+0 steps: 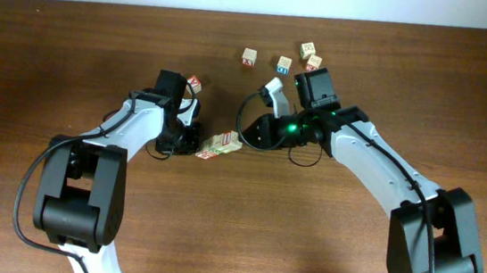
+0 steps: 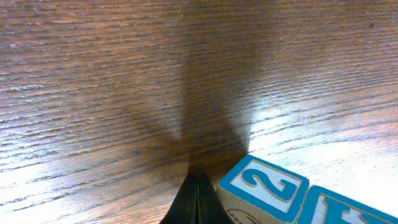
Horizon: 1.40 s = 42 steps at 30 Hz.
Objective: Rotate 5 blocks
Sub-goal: 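Tilt the held row upward, raising its right end with the right gripper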
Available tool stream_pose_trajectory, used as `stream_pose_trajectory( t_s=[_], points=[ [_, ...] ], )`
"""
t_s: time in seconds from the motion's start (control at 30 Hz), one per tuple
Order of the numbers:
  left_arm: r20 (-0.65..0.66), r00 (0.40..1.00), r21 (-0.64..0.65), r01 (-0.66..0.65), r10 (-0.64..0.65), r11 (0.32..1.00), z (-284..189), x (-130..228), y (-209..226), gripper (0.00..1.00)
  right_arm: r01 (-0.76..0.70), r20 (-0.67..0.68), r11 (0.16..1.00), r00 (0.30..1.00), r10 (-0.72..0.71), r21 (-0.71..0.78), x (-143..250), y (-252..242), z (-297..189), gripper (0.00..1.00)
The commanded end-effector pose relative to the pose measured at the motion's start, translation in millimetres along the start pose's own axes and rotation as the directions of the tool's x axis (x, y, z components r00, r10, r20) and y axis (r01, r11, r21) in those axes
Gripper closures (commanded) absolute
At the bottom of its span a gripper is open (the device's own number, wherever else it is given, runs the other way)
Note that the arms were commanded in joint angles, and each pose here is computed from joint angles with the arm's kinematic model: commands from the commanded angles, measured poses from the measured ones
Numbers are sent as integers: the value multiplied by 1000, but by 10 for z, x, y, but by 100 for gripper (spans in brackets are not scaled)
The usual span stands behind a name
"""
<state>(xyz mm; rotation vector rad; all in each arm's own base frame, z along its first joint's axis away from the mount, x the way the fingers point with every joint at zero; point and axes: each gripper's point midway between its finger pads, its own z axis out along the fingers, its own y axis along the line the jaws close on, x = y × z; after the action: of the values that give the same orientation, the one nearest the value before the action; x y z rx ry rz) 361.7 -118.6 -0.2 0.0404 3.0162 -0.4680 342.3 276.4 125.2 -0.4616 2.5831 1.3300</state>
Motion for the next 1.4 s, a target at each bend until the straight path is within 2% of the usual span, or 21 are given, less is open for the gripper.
stream_pose_trajectory(
  t_s=[0.0,0.43,0.73,0.93,1.17,1.37],
  points=[
    [-43,998,216,-34,44,976,13,103,-531,100,-29,-98,999,995,32,39,304,-99,329,96],
    [-45,998,215,-33,44,976,13,109,-530,100,-34,-32,996,999,36,86,120,-108,357,96],
    [-40,999,204,-28,37,979,11,92,-493,100,14,-23,996,1000,-12,86,79,10,460,96],
    [-17,999,197,37,-34,980,-60,-21,-233,100,21,-23,995,1000,-19,94,82,14,481,96],
    [6,998,125,62,-63,990,-69,-75,-10,100,35,-7,994,999,-34,108,45,6,491,96],
    [29,997,11,68,-69,998,-56,-102,189,100,71,21,989,997,-74,131,-18,26,536,96]
  ],
)
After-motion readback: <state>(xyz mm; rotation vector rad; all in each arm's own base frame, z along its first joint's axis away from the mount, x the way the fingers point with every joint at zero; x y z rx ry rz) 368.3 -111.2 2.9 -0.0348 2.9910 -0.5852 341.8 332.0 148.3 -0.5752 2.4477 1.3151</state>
